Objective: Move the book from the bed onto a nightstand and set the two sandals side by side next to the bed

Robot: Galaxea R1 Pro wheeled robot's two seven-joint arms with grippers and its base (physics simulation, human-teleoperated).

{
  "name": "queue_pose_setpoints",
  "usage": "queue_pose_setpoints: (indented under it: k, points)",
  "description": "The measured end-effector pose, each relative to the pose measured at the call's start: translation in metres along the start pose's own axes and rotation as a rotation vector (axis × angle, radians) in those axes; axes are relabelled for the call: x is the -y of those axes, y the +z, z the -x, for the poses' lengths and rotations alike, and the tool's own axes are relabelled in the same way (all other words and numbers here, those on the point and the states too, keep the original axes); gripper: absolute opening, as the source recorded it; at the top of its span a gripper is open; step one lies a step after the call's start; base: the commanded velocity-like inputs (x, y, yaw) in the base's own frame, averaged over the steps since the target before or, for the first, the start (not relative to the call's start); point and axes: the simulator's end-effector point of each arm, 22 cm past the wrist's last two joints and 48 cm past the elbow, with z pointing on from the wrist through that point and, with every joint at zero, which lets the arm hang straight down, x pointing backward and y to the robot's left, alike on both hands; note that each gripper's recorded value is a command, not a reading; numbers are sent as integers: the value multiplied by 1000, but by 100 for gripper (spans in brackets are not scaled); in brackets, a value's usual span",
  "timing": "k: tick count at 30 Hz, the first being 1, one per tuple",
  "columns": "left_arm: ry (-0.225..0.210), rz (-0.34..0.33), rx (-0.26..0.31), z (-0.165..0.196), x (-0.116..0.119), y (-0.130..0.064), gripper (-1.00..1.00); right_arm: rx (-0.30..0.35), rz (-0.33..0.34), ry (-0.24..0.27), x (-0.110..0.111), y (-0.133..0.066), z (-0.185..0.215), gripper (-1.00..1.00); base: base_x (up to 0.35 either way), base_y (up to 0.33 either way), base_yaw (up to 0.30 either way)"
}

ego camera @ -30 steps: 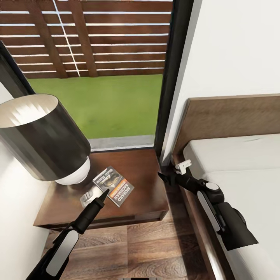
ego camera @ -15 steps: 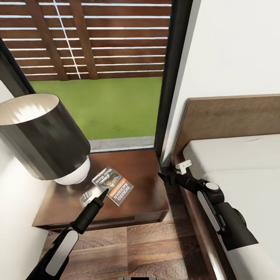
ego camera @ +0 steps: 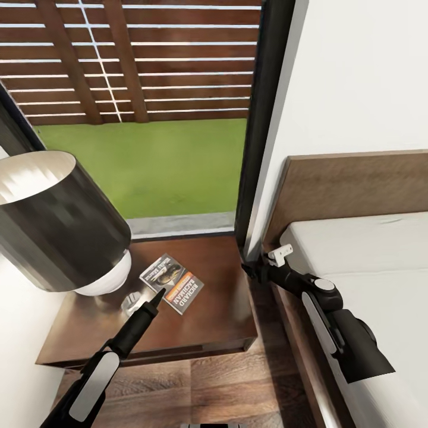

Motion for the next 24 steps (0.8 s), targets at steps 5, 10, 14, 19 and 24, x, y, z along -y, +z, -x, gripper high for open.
queue_pose_setpoints:
  k: [5, 10, 14, 19, 24]
  points:
    - [-20, 10, 1, -1, -5, -1, -100, 0, 0, 0, 0, 0, 0, 100, 14, -2, 0]
    - [-112, 19, 31, 3, -12, -3, -100, 0, 0, 0, 0, 0, 0, 100, 1, 0, 0]
    - [-153, 30, 41, 3, -17, -5, -100, 0, 0, 0, 0, 0, 0, 100, 0, 0, 0]
    - [-194, 50, 48, 0, -27, -7, -100, 0, -1, 0, 0, 0, 0, 100, 0, 0, 0]
    - [-204, 61, 47, -2, -32, -8, -100, 1, -1, 0, 0, 0, 0, 100, 0, 0, 0]
